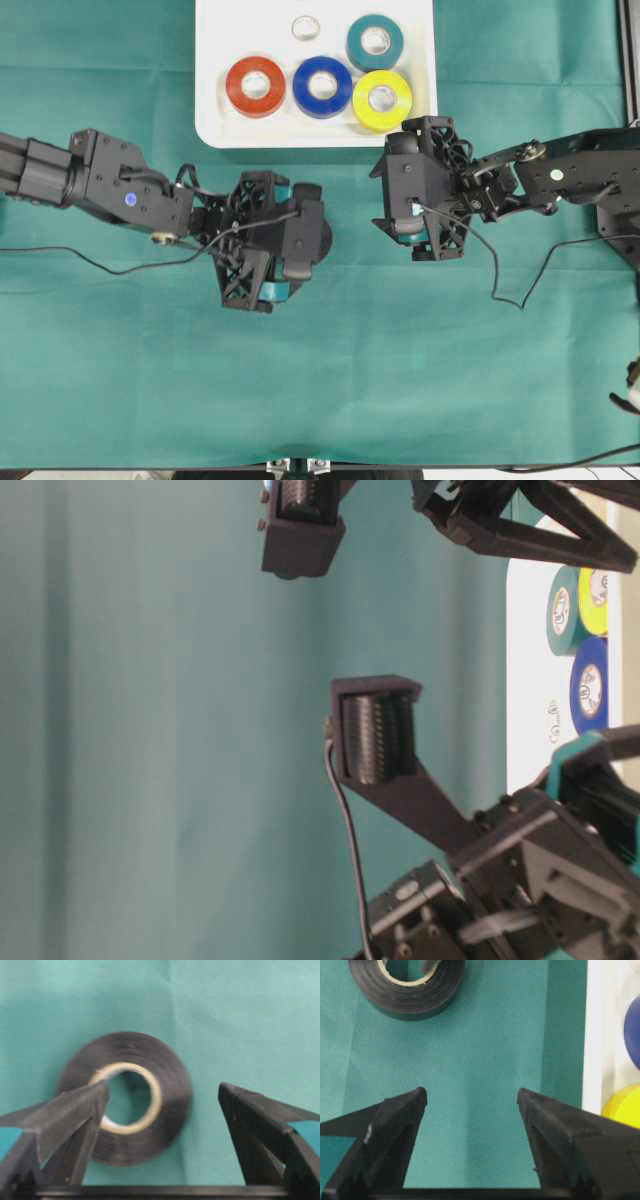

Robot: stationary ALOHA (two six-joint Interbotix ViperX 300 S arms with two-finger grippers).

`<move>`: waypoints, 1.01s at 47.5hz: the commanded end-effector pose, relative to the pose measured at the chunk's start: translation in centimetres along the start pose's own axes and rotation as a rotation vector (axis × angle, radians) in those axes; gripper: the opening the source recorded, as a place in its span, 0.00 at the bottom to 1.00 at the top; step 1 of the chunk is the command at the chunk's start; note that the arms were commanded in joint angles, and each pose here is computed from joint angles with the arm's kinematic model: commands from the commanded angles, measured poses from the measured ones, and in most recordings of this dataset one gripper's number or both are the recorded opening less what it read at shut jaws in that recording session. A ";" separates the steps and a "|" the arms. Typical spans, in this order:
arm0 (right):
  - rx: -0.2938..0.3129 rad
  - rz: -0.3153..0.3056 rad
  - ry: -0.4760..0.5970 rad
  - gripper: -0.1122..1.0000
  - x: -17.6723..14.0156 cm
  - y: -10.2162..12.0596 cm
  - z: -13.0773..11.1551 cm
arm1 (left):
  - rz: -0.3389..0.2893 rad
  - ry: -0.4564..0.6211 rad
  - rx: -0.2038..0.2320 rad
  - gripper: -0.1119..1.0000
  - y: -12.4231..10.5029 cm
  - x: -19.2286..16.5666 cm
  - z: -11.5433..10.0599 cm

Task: Put the tape alternately from left to right into the white case.
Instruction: 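Lower the left gripper into the black tape roll's hole and grip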

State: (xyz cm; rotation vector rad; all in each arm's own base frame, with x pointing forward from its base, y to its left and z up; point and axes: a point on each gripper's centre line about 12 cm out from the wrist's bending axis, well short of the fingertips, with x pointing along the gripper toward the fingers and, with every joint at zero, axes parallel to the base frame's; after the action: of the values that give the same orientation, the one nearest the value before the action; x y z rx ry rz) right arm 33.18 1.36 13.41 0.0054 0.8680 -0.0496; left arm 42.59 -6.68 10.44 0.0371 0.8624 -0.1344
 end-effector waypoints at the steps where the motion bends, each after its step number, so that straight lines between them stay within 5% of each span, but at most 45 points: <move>1: 0.004 0.007 -0.030 0.84 -0.6 0.1 0.7 | -0.014 -0.029 0.017 0.77 -0.9 -0.6 0.9; 39: 0.006 0.027 -0.044 0.84 -0.6 0.3 0.6 | -0.011 -0.001 0.017 0.75 -0.7 0.4 0.2; 42: 0.006 0.027 -0.044 0.84 -0.6 0.3 0.6 | -0.011 -0.001 0.017 0.69 -0.7 0.3 0.3; 48: 0.006 0.027 -0.045 0.84 -0.6 0.3 0.6 | -0.011 0.013 0.019 0.37 -0.8 0.2 0.4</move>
State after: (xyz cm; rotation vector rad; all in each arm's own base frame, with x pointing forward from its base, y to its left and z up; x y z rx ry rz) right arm 33.03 1.57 13.22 0.0156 0.8574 -0.0320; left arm 42.69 -7.51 9.27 0.0511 0.8987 -0.1519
